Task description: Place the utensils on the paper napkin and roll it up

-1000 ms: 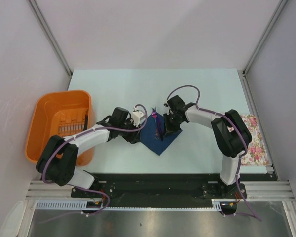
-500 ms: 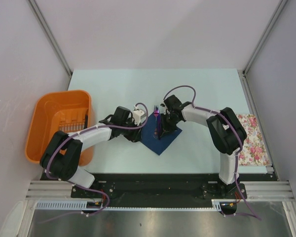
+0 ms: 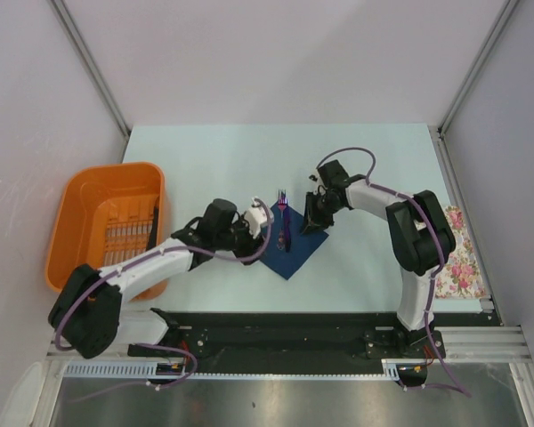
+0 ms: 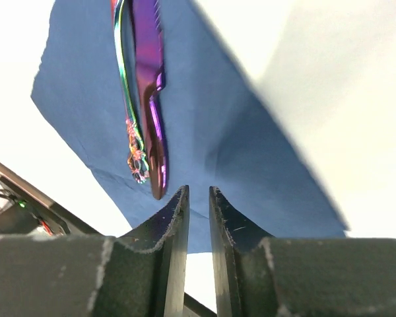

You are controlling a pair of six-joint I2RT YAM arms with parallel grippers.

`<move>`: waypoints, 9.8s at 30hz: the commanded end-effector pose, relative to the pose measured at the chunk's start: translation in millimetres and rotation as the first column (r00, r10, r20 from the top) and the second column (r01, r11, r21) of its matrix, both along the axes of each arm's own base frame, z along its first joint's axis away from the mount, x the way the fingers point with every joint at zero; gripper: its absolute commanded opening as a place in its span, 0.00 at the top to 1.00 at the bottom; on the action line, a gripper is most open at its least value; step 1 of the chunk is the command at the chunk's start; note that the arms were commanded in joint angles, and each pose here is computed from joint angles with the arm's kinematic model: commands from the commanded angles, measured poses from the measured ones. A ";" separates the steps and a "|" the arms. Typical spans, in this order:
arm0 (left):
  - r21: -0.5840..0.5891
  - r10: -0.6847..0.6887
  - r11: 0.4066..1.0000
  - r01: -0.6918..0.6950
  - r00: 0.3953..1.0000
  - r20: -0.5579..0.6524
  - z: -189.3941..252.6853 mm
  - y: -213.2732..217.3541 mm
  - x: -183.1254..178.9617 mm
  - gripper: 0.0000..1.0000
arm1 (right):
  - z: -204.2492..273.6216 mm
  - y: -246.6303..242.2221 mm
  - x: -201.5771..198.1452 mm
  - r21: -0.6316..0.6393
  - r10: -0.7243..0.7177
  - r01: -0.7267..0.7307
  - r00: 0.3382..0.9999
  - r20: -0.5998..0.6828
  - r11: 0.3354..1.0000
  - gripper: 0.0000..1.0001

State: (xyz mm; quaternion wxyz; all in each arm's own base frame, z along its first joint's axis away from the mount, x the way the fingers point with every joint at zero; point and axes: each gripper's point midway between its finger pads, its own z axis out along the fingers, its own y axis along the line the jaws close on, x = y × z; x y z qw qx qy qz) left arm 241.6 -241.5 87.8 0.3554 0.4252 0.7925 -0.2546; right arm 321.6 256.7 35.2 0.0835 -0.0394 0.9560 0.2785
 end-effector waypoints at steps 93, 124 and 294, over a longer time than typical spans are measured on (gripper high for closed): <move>0.357 -0.261 0.929 0.104 0.865 0.429 -14.9 -64.9 95.9 1.00 | 30.4 -3.7 -7.8 0.267 0.068 -0.022 0.984 -0.167 0.963 0.78; 0.280 -0.091 0.960 -0.026 0.913 0.397 20.8 -44.6 107.0 0.37 | -32.4 5.3 -24.6 0.098 0.035 -0.011 0.969 -0.246 0.995 0.80; -0.291 0.083 0.849 -0.441 0.656 -0.750 -62.2 -71.0 102.6 0.79 | -18.7 -92.2 20.4 -0.155 -0.066 0.052 0.994 -0.089 0.987 0.38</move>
